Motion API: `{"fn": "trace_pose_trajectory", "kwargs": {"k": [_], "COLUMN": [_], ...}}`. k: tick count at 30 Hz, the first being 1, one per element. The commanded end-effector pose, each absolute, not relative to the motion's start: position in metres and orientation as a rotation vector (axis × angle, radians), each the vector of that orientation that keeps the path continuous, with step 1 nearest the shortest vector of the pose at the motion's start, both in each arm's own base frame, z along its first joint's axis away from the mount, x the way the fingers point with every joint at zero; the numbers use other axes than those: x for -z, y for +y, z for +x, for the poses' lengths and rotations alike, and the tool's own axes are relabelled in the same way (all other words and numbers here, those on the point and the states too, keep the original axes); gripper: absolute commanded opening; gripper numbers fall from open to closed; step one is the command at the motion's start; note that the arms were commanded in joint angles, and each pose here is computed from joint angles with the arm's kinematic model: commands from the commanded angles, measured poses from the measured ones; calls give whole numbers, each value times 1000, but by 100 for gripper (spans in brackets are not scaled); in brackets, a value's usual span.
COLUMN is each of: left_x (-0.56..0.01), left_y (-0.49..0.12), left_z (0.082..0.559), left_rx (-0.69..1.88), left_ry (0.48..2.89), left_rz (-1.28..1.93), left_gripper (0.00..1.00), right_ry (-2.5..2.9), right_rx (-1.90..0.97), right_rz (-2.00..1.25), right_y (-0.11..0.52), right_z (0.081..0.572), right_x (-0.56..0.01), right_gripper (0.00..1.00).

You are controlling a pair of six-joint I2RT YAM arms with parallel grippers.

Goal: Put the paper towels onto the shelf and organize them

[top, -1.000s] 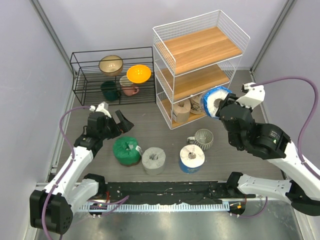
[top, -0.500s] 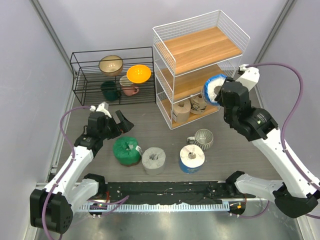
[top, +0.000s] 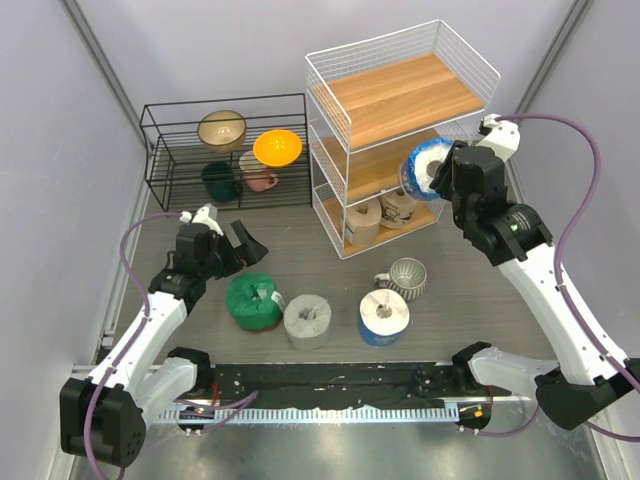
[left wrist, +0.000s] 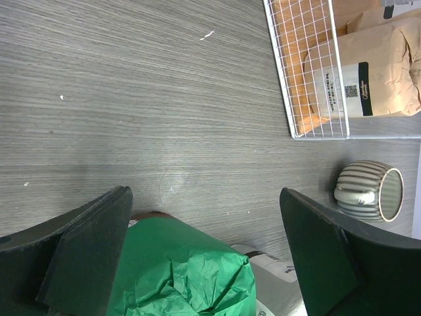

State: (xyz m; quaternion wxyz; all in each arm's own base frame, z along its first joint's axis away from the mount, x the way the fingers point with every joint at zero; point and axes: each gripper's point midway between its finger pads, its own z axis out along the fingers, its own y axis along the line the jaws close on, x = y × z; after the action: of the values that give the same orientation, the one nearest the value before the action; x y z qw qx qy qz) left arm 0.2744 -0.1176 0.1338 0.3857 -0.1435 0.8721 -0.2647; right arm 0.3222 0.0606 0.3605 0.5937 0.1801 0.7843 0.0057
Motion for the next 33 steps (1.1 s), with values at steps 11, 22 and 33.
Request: {"fn": "trace_pose_trajectory", "kwargs": {"k": [11,22,33], "left_x": [-149,-148,-148], "left_y": [-124,-125,-126], "left_z": [279,278,278], "left_rx": [721,730,734], "left_ry": [2176,2178,2175], "left_rz": [-339,-340,-342], "left_gripper": [100,100,100], "right_ry": [1701,1688,1696], "right_rx": [-132,-149,-123], "right_rz": [445,443,452], "right_y": [59,61,56], "right_z": [354,370,381], "right_x": [-409,-420,-413], "right_gripper": [24,24,24]}}
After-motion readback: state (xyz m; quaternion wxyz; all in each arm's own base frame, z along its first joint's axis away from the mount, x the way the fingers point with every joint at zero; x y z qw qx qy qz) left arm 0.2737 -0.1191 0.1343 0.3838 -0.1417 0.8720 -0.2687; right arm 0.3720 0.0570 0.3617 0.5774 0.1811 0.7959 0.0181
